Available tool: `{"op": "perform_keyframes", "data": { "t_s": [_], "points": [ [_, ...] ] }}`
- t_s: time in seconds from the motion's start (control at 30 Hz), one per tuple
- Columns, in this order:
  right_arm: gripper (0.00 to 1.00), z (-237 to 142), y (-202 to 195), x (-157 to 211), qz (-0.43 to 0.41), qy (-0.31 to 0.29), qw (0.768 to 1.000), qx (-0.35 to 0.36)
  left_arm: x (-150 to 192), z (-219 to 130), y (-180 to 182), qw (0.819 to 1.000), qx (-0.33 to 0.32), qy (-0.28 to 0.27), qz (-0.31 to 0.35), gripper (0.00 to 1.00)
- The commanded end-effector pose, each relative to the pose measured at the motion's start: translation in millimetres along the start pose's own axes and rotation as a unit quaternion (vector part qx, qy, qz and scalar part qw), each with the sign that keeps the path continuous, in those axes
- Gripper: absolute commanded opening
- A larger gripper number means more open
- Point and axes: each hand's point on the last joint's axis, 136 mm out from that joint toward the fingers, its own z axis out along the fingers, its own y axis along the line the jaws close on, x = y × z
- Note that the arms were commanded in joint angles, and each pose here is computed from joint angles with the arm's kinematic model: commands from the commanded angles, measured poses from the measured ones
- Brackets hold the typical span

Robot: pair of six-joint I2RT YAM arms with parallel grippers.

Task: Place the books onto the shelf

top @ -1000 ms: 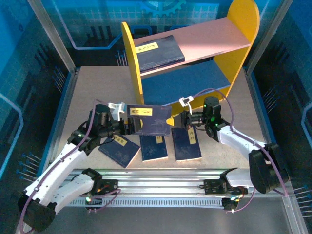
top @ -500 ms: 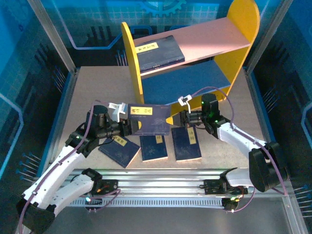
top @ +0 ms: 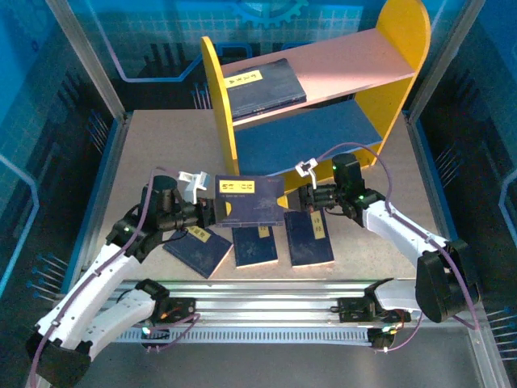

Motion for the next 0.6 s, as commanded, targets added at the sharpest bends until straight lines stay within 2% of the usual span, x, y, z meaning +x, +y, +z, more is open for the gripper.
{"op": "perform_keyframes", "data": {
  "t_s": [0.0, 0.1, 0.3, 0.4, 0.57],
  "points": [
    [0.04, -5.1, 4.9, -9.8, -0.020, -0.009, 1.000, 0.009, -12.7, -14.5, -16.1, 0.999, 0.012, -0.021, 0.030, 0.22],
    [0.04, -5.0, 4.4, -10.5, -0.020, -0.008, 1.000, 0.009, -12.7, -15.8, -17.8, 0.999, 0.015, -0.023, 0.031, 0.18],
    [0.09, -5.3, 7.2, -14.3, -0.016, -0.015, 1.000, 0.006, -14.5, -12.0, -20.5, 0.999, 0.032, -0.028, 0.019, 0.02],
    [0.17, -5.6, 10.7, -16.4, -0.013, -0.021, 1.000, 0.002, -16.6, -10.5, -24.3, 0.998, 0.046, -0.033, 0.015, 0.00],
    [0.38, -8.2, 16.6, -18.2, -0.005, -0.038, 0.999, 0.002, -21.3, -12.7, -37.5, 0.996, 0.080, -0.041, 0.013, 0.00]
  ]
}}
